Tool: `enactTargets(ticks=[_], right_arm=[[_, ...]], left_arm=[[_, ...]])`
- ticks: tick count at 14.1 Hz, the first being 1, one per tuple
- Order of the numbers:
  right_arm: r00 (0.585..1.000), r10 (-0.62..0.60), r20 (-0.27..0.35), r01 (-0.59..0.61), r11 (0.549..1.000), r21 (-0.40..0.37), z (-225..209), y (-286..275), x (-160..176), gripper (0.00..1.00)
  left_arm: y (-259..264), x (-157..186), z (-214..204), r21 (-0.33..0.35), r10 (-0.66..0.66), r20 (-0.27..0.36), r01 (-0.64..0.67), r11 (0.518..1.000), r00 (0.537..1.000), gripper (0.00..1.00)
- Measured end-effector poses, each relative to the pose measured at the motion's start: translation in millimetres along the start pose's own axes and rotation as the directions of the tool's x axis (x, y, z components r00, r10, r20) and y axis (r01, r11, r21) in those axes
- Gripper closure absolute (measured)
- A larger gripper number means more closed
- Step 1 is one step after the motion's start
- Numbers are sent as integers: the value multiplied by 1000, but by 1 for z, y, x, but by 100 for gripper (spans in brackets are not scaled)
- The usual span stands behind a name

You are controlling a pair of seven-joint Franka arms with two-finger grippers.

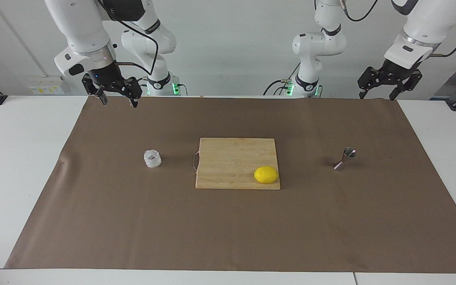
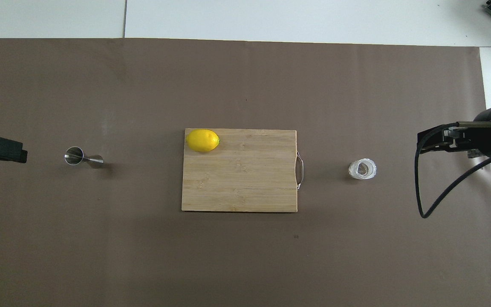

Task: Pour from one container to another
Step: 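Open the left gripper and move it toward the small metal cup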

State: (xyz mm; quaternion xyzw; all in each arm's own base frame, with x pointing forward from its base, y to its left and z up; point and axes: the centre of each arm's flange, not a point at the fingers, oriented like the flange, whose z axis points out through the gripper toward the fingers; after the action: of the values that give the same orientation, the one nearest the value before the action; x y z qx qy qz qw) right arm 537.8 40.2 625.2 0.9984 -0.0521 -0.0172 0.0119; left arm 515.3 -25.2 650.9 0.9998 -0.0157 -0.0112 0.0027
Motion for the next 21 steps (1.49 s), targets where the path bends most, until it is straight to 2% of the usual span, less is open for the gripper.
enactTargets(ticks=[2,3,6,8,11,13,15,18,21], right_arm=[[1000,-1,2,1,1000,0,0,0,0,0],[1000,-3,2,3,1000,0,0,-1,0,0],[1000,-7,2,7,1000,-1,0,-4,-1,0],[1000,-5,2,5,1000,-1,0,-3,-1,0],[1000,-1,2,1,1000,0,0,-1,0,0],[1000,-1,2,1,1000,0,0,-1,0,0],[1000,-1,2,1,1000,0,0,0,0,0],[1000,0,2,0,1000,0,0,0,0,0],[1000,0,2,0,1000,0,0,0,0,0]], left_arm=[[-3,-1,3,-24,-95,20,96,995,995,0],[-8,-2,7,-42,-182,40,184,982,982,0],[-21,-4,23,-80,-436,109,445,892,893,0],[-22,-5,30,-81,-577,154,592,802,802,0],[-35,-7,41,-97,-741,239,774,625,628,0],[-51,-7,51,-106,-809,301,861,497,504,0],[-68,-6,66,-114,-842,358,913,391,405,0],[-98,-6,96,-105,-853,432,956,275,293,0],[-120,-6,118,-83,-848,479,973,213,227,0]])
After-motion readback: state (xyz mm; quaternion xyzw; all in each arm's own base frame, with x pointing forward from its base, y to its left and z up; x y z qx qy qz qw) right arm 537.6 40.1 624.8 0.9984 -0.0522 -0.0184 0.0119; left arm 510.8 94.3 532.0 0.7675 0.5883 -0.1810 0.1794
